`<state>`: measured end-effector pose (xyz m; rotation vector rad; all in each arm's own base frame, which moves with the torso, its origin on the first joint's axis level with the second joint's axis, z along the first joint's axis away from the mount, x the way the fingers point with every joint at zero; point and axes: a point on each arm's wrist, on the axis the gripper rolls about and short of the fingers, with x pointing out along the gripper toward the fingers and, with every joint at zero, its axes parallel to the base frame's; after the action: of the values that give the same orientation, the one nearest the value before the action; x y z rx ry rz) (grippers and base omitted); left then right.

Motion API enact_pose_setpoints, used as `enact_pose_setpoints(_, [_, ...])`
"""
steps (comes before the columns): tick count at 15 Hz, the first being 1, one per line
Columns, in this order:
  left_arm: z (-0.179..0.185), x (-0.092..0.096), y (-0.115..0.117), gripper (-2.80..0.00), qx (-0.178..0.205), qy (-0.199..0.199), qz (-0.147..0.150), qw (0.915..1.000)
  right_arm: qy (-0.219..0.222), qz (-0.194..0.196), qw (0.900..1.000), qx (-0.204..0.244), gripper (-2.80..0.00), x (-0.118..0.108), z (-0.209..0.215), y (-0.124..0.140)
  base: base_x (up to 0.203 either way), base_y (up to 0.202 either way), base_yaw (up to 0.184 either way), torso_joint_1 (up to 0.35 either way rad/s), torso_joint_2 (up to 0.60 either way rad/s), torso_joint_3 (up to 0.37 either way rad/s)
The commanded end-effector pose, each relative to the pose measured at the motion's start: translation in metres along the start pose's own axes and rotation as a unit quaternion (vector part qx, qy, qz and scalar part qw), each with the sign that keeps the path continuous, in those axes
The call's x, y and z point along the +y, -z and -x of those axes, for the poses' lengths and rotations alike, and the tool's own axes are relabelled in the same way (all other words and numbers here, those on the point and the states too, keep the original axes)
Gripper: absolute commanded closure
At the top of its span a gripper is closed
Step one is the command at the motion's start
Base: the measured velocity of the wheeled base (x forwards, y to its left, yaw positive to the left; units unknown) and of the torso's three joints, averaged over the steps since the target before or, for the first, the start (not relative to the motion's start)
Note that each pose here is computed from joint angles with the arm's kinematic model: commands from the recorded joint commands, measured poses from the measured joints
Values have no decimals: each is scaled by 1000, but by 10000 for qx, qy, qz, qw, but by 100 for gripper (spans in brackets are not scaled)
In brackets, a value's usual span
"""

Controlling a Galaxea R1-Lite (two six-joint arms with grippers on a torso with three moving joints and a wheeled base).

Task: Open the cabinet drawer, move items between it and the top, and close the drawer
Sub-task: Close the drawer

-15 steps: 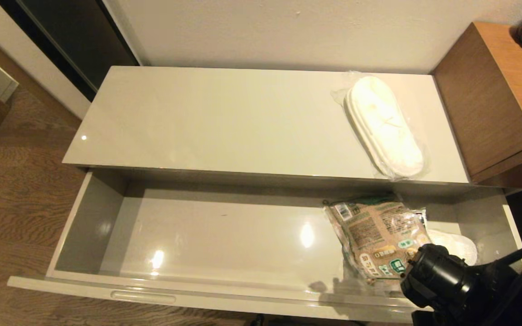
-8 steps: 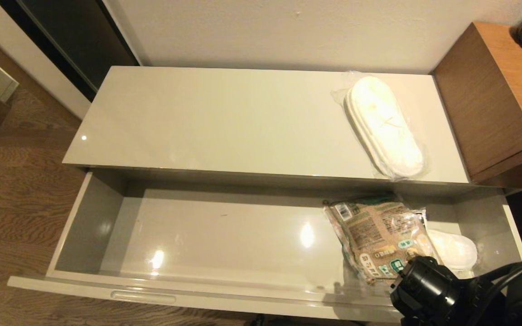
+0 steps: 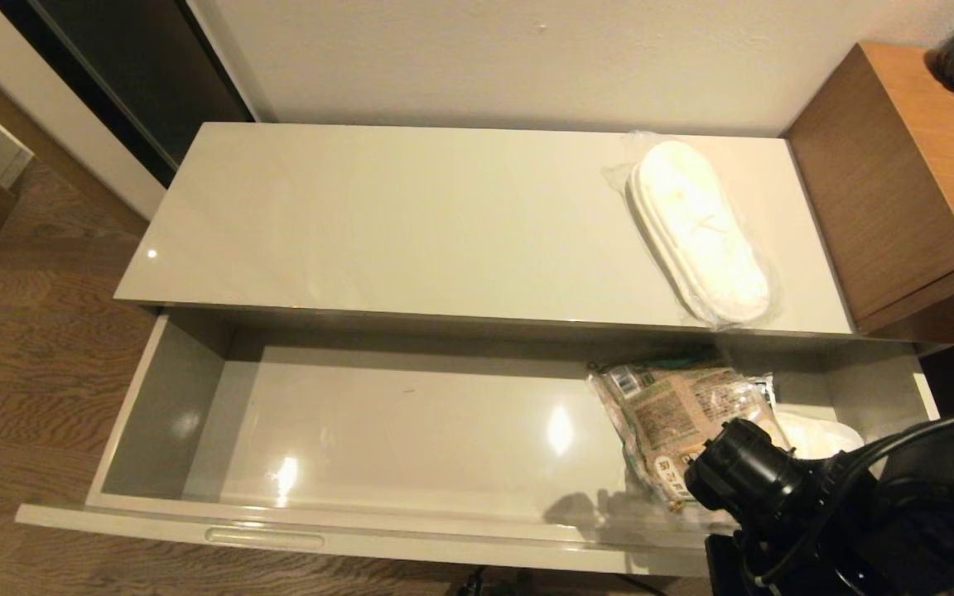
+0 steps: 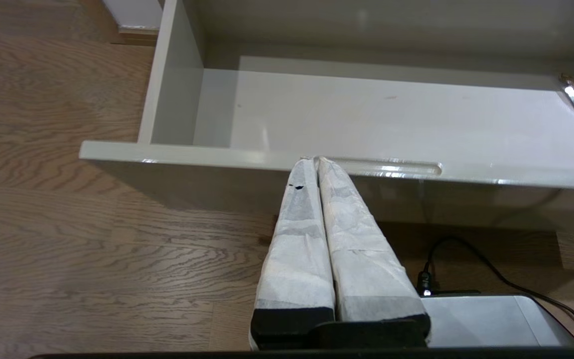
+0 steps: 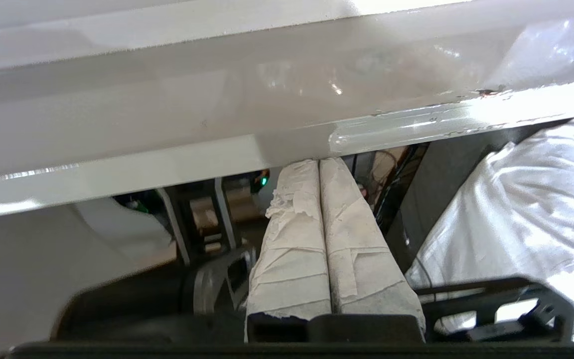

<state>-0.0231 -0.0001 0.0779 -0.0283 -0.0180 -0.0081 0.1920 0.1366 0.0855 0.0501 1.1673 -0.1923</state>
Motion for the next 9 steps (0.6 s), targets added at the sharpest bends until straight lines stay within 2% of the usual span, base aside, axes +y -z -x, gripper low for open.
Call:
enact_pose_setpoints(1, [0, 0, 0, 0, 6, -2, 4, 10000, -4, -148, 9997, -215, 0, 6, -10, -26, 0, 0, 0, 0, 0, 0])
enact_pose_setpoints(4, [0, 0, 0, 0, 6, -1, 4, 10000, -118, -198, 9984, -515, 0, 8, -8, -54, 0, 0, 0, 0, 0, 0])
enact_pose_setpoints(9, [0, 0, 0, 0, 6, -1, 4, 10000, -353, -288, 9905, -1295, 0, 10, 13, -120, 0, 0, 0, 0, 0, 0])
